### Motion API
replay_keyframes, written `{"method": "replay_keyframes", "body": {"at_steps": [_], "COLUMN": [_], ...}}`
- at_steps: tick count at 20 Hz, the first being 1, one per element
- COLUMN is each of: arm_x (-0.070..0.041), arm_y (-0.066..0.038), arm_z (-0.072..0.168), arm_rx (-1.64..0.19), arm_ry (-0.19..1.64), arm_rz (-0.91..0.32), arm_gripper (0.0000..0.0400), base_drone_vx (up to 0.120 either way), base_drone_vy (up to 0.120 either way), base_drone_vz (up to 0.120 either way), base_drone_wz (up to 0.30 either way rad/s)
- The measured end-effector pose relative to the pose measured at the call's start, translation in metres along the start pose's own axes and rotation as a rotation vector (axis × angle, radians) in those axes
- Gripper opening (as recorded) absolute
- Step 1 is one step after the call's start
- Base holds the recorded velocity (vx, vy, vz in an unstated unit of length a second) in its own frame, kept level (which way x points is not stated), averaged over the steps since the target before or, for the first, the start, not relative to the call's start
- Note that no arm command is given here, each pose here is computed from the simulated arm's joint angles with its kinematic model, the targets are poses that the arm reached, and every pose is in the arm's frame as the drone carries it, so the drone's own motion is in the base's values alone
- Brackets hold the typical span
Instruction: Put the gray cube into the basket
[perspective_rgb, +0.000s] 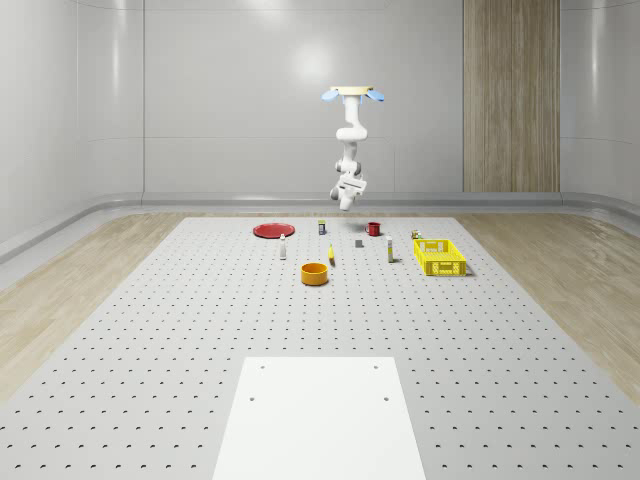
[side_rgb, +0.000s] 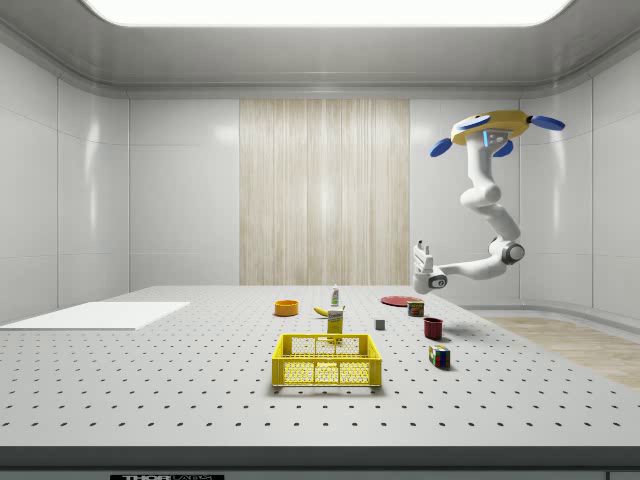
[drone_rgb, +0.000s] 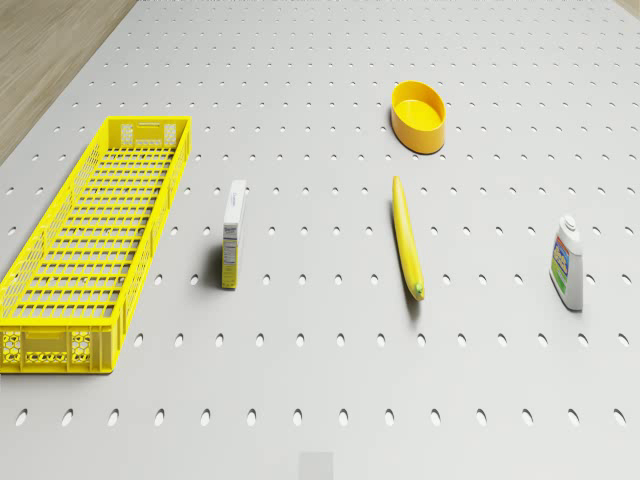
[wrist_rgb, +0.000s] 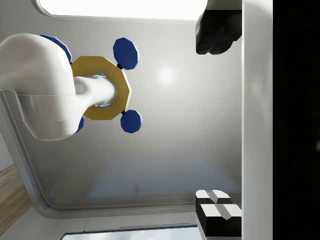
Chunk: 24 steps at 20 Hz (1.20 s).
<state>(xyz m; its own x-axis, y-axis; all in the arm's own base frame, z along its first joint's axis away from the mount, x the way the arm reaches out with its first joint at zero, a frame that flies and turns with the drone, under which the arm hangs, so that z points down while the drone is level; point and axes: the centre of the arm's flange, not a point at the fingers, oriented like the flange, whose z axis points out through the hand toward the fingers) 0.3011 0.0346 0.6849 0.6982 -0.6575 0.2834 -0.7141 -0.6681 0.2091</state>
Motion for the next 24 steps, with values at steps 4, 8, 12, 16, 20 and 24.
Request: {"method": "replay_keyframes", "body": {"at_steps": [4, 8, 12, 16, 20, 24], "arm_x": [-0.023, -0.054, -0.072, -0.062, -0.047, -0.038], "arm_y": [-0.022, -0.053, -0.068, -0.057, -0.042, -0.032], "arm_z": [0.006, 0.036, 0.099, 0.152, 0.177, 0.187], "arm_rx": [-0.229, -0.613, -1.098, -1.498, -1.735, -1.855], "arm_ry": [0.232, 0.616, 1.098, 1.495, 1.731, 1.852], "arm_rz": [-0.007, -0.018, -0.031, -0.043, -0.054, -0.062], "arm_gripper": [0.0400, 0.0400, 0.0400, 0.0400, 0.0400, 0.0400], "base_drone_vx": [0.120, 0.120, 0.120, 0.120, 0.120, 0.120], "base_drone_vy": [0.000, 0.000, 0.000, 0.000, 0.000, 0.000], "base_drone_vz": [-0.100, -0.120, -0.120, -0.120, -0.120, -0.120], "base_drone_wz": [0.000, 0.000, 0.000, 0.000, 0.000, 0.000]}}
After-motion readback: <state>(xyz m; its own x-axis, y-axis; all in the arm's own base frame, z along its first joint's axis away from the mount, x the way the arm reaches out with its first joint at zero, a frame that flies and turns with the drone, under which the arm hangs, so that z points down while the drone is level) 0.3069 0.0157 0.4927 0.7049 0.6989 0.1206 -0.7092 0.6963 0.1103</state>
